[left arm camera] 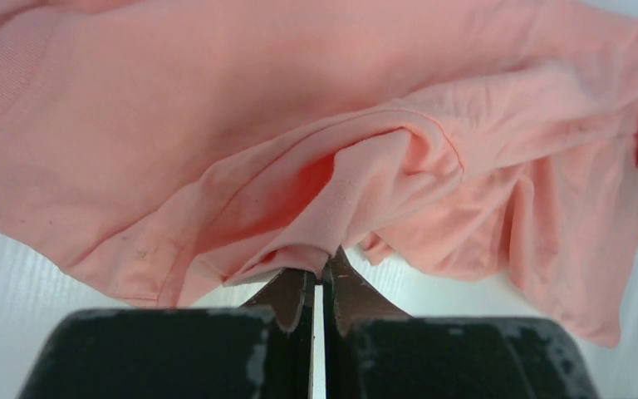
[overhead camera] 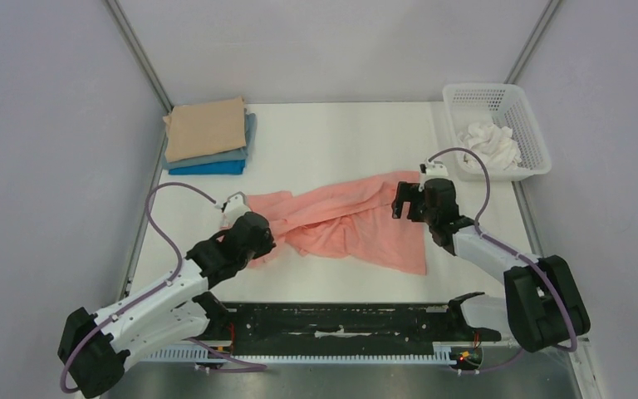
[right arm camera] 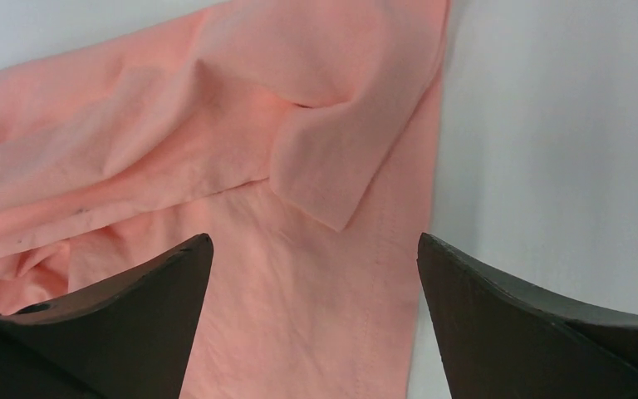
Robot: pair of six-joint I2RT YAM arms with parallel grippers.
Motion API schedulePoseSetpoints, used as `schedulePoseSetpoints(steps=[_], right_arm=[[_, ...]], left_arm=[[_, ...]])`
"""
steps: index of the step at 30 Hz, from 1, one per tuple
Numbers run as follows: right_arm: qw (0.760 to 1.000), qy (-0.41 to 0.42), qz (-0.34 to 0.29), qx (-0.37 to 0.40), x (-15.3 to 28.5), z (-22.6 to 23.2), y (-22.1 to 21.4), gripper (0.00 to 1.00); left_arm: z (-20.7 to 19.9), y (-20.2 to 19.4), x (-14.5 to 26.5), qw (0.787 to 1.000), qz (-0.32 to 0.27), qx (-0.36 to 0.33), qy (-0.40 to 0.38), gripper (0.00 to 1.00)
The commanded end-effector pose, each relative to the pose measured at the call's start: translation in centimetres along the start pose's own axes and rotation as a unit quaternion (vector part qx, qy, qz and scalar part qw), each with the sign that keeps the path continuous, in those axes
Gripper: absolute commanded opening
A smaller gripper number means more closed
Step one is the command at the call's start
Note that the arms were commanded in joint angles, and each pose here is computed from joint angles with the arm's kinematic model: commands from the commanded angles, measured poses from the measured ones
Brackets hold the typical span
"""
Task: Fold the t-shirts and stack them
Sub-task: Flatten out the tshirt
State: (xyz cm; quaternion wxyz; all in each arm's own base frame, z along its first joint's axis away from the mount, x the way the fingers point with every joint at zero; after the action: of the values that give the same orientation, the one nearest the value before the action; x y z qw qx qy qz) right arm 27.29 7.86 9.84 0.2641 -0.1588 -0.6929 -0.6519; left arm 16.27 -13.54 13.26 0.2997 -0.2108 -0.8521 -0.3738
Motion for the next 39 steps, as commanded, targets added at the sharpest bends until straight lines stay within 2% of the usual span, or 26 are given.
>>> schedulePoseSetpoints(steps=[1,6,14,17,25,30,35,39], right_arm=[[0.998,0.047,-0.048,-0.017,-1.5,1.5,3.6,0.94],[0.999,0.008,-0.036,-0.018,-3.7,0.9,4.1,0.86],[1.0,-0.019,-0.016,-0.017,-7.0,0.7,4.8,0.55],[0.999,-0.032,-0.004,-0.023,-7.7,0.6,4.7,0.5],[0.999,-0.035,0.029,-0.024,-8.6,0.7,3.8,0.29],[0.999,-0.025,0.031,-0.015,-8.1,0.7,3.7,0.01],[1.0,-0.013,-0.028,-0.005,-5.2,0.7,6.6,0.0],[0.994,-0.009,-0.107,-0.003,-0.4,0.3,10.1,0.0]], left_arm=[[-0.5,2.9,0.0,0.999,-0.052,-0.004,0.011,0.02],[-0.6,3.2,-0.5,0.999,-0.046,-0.004,0.01,0.02],[-0.3,3.3,-1.0,0.999,-0.046,-0.008,0.021,0.02],[-0.1,3.6,-1.1,0.998,-0.049,-0.004,0.027,0.02],[0.3,4.1,-1.0,0.998,-0.06,-0.004,0.035,0.02],[0.5,4.4,-0.8,0.997,-0.068,-0.001,0.037,0.02],[-0.7,5.8,0.4,0.996,-0.085,0.004,0.022,0.02],[-3.5,8.7,3.5,0.991,-0.126,0.017,-0.035,0.02]])
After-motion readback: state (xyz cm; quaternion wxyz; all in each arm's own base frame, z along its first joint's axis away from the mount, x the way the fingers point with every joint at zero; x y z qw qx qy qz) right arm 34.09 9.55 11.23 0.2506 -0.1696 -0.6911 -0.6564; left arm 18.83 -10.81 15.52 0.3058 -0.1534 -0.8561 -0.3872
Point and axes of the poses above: each gripper's point midway between its finger pads, its own x axis back along the fingers, its own z axis along the line the jaws close on, y = z × x, the point moved 6 cm from there along x, back along the fingers, and after that the axes turned 12 degrees about x, right-handed, at the moved point
